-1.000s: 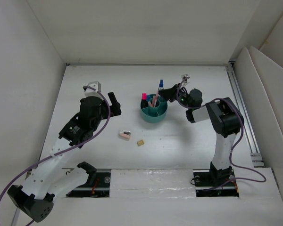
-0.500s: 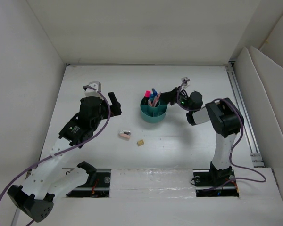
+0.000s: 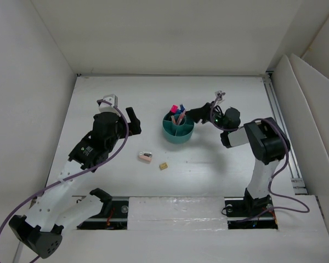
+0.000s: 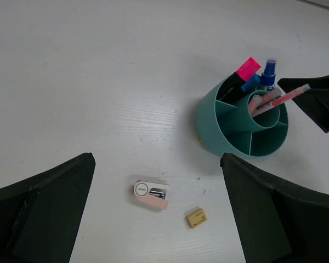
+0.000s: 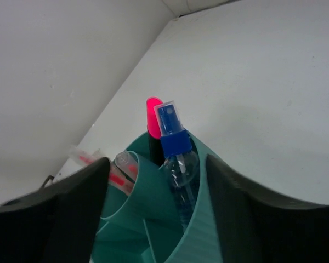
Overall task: Sort the stationery into containers
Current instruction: Place the stationery in the storage box.
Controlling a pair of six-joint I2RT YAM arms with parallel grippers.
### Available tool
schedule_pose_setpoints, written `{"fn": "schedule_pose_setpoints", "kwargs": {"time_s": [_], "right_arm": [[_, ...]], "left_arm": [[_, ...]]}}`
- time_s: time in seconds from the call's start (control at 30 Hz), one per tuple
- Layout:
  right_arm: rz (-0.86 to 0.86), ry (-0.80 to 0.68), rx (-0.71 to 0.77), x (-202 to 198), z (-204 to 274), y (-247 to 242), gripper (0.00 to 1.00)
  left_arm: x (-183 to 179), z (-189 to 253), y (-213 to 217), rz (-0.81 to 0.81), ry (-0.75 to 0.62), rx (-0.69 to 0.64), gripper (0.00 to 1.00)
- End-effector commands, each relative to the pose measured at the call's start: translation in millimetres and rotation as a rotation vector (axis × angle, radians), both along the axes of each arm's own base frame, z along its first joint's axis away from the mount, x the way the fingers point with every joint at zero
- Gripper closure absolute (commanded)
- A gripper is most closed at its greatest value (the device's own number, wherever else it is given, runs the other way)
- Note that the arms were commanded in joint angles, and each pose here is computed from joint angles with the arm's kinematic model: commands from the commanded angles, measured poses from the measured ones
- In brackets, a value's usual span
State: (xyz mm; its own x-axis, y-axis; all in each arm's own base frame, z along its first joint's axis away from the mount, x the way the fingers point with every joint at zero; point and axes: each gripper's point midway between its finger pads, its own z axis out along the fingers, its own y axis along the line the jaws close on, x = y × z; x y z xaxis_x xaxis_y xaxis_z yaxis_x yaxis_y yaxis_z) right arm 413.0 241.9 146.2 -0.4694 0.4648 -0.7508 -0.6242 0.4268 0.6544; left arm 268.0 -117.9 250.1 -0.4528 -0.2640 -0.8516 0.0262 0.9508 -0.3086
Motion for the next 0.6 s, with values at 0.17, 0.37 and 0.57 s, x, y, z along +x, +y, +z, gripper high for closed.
{"fn": "schedule_pose_setpoints", "kwargs": {"time_s": [0.17, 0.37, 0.57], "right_arm": [[-0.081, -0.352, 0.08, -5.3, 115.1, -32.1, 0.04], [-0.295, -0.244, 0.017, 4.9, 138.0, -70.4, 0.0], [-0.707, -0.034, -0.325, -34.8, 153.3, -67.2, 0.0]], "left_arm": [[4.3, -1.1, 2.7, 0.015, -0.01, 0.021, 0.0], [6.3, -9.4, 9.1, 0.059, 0.017, 0.042, 0.0], [8.2, -17.1, 29.9, 0.196, 0.062, 0.086, 0.0]]}}
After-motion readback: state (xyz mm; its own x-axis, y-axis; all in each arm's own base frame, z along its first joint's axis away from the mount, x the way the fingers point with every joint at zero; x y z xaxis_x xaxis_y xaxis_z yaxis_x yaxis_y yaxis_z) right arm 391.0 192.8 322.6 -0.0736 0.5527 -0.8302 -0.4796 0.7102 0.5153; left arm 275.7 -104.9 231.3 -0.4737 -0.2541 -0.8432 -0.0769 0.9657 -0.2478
